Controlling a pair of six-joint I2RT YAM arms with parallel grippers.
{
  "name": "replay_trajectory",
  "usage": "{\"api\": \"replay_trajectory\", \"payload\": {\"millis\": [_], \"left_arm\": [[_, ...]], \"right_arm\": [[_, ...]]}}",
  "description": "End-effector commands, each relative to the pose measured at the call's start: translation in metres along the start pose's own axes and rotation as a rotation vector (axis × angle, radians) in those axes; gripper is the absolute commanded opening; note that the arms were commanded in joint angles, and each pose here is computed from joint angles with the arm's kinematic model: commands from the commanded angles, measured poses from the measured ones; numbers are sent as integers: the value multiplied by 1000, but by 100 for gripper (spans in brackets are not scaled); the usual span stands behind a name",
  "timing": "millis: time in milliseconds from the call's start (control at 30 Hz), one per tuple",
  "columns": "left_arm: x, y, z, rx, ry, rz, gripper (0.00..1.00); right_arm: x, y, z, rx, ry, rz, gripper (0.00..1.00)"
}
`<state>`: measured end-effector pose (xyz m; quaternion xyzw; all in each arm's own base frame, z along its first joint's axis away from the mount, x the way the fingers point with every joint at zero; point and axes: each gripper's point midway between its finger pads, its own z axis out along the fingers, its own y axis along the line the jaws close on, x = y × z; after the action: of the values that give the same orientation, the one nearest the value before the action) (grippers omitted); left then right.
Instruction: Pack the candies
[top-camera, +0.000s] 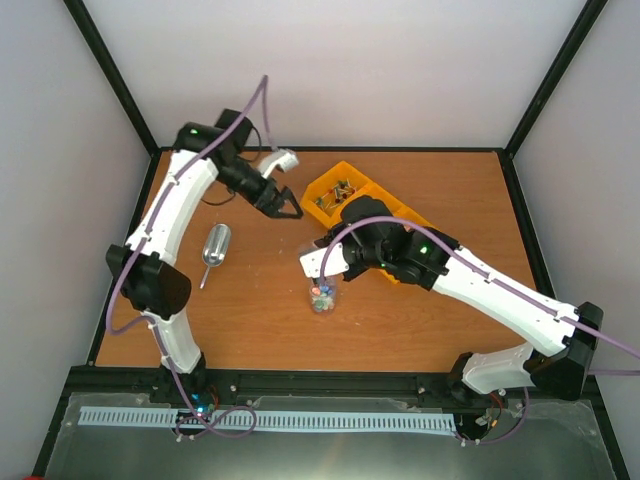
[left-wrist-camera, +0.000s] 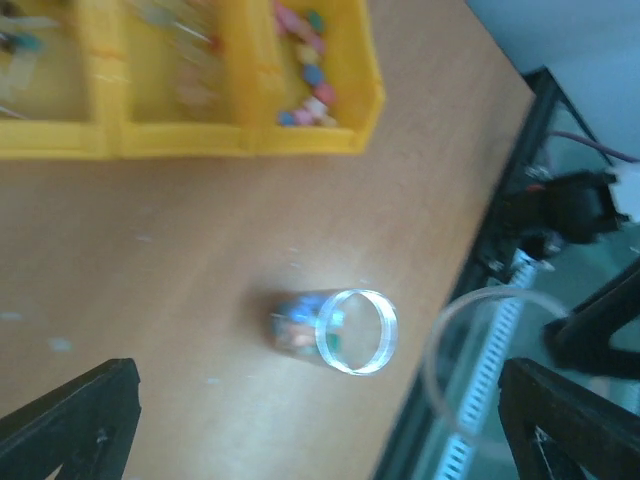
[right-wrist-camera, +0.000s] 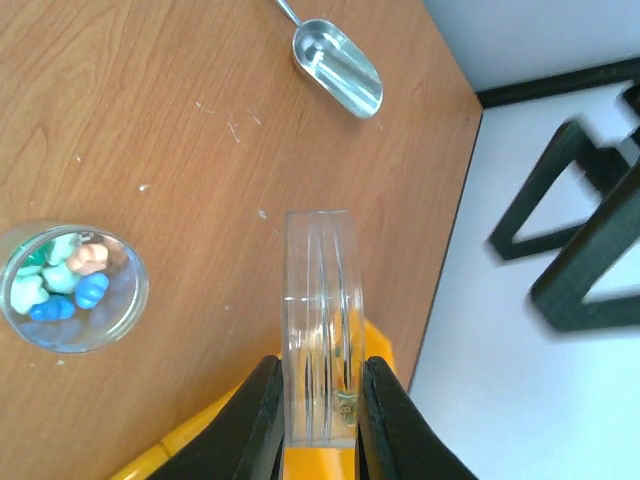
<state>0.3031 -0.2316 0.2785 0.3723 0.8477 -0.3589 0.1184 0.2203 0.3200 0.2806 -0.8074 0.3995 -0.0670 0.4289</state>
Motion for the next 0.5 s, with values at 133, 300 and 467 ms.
{"api": "replay_trajectory", "payload": {"millis": [133, 300, 467], "left_arm": [[-32, 21, -67, -327, -216, 40, 100], [-52, 33, -100, -517, -399, 48, 100], [-59, 18, -119, -564, -597, 155, 100]], "right_arm": [[26, -16, -10, -72, -56, 454, 3], [66, -30, -8, -133, -75, 742, 3], [107, -43, -10, -187, -152, 1064, 3]]}}
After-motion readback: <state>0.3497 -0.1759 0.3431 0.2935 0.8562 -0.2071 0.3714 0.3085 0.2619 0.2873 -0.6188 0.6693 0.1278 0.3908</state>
